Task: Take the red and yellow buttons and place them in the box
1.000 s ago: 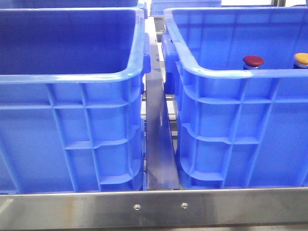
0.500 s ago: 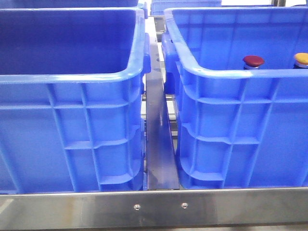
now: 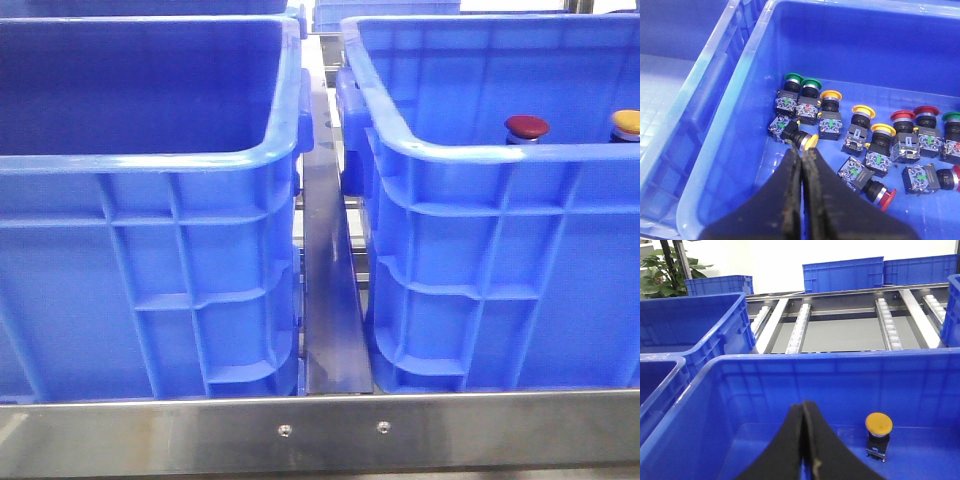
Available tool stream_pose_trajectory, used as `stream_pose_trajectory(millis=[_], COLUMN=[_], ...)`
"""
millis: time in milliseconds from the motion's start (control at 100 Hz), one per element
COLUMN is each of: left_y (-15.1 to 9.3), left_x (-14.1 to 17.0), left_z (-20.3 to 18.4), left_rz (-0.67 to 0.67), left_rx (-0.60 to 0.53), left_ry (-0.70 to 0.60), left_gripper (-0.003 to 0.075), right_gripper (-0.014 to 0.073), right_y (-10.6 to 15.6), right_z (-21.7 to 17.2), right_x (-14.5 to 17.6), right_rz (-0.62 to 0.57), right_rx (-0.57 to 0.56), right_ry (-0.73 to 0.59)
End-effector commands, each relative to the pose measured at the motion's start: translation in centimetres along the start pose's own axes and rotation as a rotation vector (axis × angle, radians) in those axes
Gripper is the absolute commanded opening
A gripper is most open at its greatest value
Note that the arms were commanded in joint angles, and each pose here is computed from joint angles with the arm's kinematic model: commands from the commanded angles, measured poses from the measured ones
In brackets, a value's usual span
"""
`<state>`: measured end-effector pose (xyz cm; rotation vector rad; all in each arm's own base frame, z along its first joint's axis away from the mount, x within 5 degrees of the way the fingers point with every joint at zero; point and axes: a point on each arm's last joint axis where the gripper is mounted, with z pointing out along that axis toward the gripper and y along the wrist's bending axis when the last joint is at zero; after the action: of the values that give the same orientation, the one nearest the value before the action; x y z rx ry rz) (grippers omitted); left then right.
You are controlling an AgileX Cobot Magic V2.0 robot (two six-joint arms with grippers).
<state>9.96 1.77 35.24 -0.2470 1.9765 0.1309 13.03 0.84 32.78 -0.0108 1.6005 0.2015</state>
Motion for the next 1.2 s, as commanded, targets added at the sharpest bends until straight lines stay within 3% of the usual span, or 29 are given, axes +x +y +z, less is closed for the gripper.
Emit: stream_pose_trajectory(millis=[0,170,500,910,1190], left_y=[-0.2,-0.2,-0.5,-0.3,-0.1], left_x=[-1.3,-1.3,-1.0,7.1,12.1], left_z=[-0.5,-0.5,-1.4,-2.2,-1.0], left_rz=[-0.002,-0.002,0.013,0.045,0.02], left_rx=[0.023,0.025,0.104,0.232,0.257], left_ry=[-0.089,-0.094,-0.279,-0.468,-0.516], left_gripper=[-0.0019,-0.0019,-0.0019,-0.0019,-0.0019], right_gripper=[-0.0105,-0.0105,-0.0105,-0.0105,-0.0105], right_y=[0.2,0.3,0.3,0.3,0.3], right_z=[-0.1,-0.1,-0.1,-0.1,-0.1], right_x=[-0.9,-0.9,-0.9,-0.9,-0.9], right_rz=[0.01,0.01,0.01,0.01,0.01], right_rx=[-0.016,-0.017,-0.02,-0.02,-0.02], right_ry=[-0.03,-0.03,-0.03,-0.029,-0.029])
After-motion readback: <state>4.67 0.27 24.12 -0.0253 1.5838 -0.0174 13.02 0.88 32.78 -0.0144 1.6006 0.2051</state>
